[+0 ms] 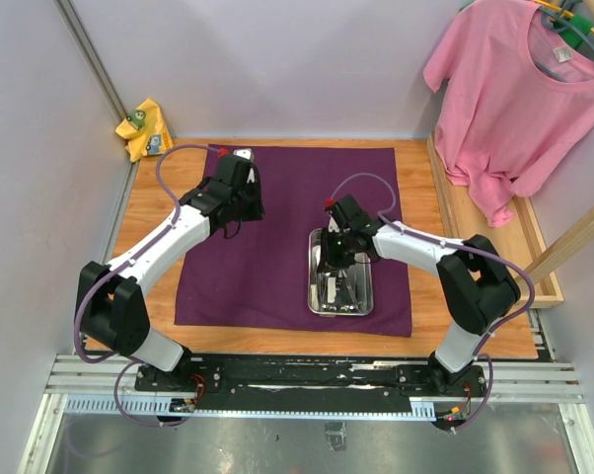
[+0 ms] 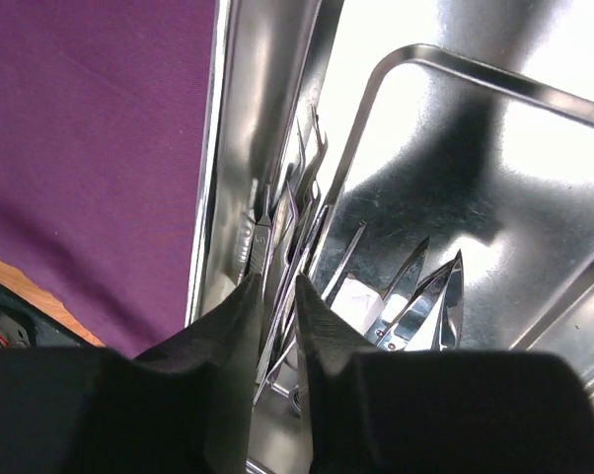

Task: Open and lay out the surgical kit
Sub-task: Pick up the medical item from the container.

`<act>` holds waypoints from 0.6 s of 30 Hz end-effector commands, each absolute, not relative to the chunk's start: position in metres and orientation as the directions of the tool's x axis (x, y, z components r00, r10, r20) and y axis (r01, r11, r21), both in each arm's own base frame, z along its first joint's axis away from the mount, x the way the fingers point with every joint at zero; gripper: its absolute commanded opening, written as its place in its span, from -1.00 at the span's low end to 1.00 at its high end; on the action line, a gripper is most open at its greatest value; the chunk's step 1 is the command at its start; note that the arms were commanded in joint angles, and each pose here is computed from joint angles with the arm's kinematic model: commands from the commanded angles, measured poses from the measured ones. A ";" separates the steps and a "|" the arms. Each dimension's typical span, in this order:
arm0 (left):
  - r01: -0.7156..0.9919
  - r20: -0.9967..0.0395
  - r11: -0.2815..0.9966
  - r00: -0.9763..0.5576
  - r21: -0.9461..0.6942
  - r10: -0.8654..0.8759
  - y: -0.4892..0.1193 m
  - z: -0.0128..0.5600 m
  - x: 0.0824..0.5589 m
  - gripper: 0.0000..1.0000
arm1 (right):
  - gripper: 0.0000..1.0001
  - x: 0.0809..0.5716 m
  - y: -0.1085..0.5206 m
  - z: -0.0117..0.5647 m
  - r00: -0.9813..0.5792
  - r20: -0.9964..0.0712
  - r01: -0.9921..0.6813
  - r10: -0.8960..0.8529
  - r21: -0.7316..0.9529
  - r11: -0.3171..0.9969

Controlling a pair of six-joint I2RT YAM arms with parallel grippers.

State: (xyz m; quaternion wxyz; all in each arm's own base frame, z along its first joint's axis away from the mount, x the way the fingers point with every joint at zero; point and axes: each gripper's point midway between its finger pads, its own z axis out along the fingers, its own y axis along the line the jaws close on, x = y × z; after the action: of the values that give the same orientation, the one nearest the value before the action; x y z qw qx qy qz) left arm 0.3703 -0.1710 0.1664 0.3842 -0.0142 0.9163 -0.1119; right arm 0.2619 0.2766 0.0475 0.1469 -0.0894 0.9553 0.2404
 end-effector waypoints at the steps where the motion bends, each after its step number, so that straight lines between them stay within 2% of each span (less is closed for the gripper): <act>1: 0.086 -0.721 0.968 -0.683 -0.236 -0.115 -0.177 0.176 0.368 -0.23 | -0.50 0.258 0.290 0.063 -0.920 -0.363 -0.299 -0.144 0.415 0.859; 7: 0.087 -0.720 0.968 -0.685 -0.235 -0.113 -0.177 0.175 0.367 -0.23 | -0.46 0.258 0.299 0.059 -0.920 -0.358 -0.308 -0.162 0.401 0.863; 18: 0.098 -0.721 0.966 -0.685 -0.240 -0.110 -0.179 0.175 0.368 -0.23 | -0.54 0.258 0.294 0.044 -0.928 -0.331 -0.289 -0.173 0.342 0.894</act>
State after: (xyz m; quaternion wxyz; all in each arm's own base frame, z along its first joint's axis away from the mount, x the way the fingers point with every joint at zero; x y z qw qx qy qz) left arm 0.3680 -0.1720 0.1626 0.3798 -0.0119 0.9179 -0.1141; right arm 0.2573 0.2937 0.0470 0.1495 -0.1178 0.9572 0.2181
